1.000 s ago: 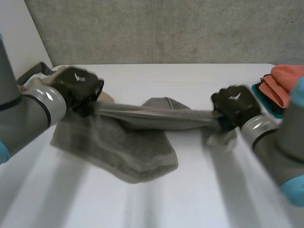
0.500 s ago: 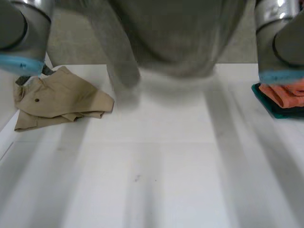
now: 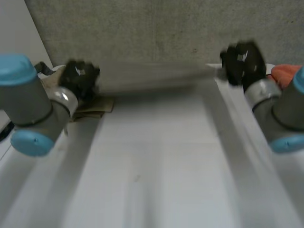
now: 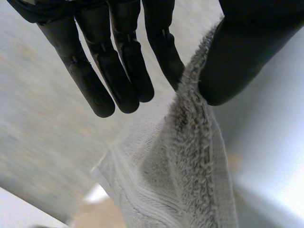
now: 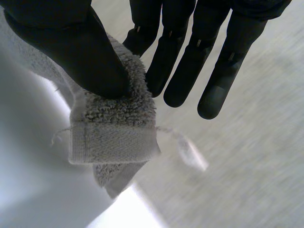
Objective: Fold the laundry.
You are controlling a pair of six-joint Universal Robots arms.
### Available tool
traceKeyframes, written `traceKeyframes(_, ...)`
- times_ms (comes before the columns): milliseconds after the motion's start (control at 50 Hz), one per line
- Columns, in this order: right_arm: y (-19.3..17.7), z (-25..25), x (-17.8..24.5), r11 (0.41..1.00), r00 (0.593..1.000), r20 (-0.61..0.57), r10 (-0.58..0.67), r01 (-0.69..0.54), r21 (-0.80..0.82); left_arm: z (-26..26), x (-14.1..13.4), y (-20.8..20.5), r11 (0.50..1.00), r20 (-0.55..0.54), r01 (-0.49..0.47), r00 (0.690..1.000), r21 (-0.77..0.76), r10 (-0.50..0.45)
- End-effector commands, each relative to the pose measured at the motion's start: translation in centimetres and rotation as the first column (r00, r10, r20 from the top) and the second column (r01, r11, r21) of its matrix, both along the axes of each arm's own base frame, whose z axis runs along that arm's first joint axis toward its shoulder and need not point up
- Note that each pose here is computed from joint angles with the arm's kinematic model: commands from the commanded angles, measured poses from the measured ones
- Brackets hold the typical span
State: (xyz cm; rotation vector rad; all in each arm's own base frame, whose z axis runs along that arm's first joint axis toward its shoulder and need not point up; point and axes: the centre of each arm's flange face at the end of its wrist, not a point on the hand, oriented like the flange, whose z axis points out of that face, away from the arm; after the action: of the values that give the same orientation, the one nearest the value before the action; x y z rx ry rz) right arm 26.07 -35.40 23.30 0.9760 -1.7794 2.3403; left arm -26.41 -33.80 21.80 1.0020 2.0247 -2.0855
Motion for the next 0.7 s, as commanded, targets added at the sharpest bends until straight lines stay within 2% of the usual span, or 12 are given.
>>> traceKeyframes(20,2.1,-7.7,-1.4,0.98,0.988,-0.154,0.002,0.029,0.198,-6.7,0.4,1.5,0.983,0.077,0.026,0.996,0.183,-0.041)
traceKeyframes(120,1.8,-8.5,-2.1,0.975,0.982,-0.188,-0.014,0.055,0.213,-6.5,1.4,0.7,0.987,0.106,-0.002,0.994,0.16,-0.015)
traceKeyframes(200,1.8,-8.5,-2.2,0.972,0.984,-0.176,-0.018,0.059,0.229,-4.6,3.1,-0.3,0.992,0.082,-0.044,0.996,0.119,0.034)
traceKeyframes(300,1.8,-8.5,-2.2,0.968,0.988,-0.154,-0.02,0.058,0.244,-4.1,4.7,-0.2,0.988,0.066,-0.064,0.996,0.138,0.056)
traceKeyframes(500,1.9,-8.8,-2.1,0.965,0.989,-0.15,-0.018,0.056,0.255,-5.8,7.0,0.7,0.973,0.097,-0.013,0.995,0.228,-0.01)
traceKeyframes(700,2.0,-9.0,-2.0,0.964,0.988,-0.154,-0.015,0.055,0.259,-8.8,9.0,-0.8,0.964,0.211,-0.014,0.977,0.265,-0.043)
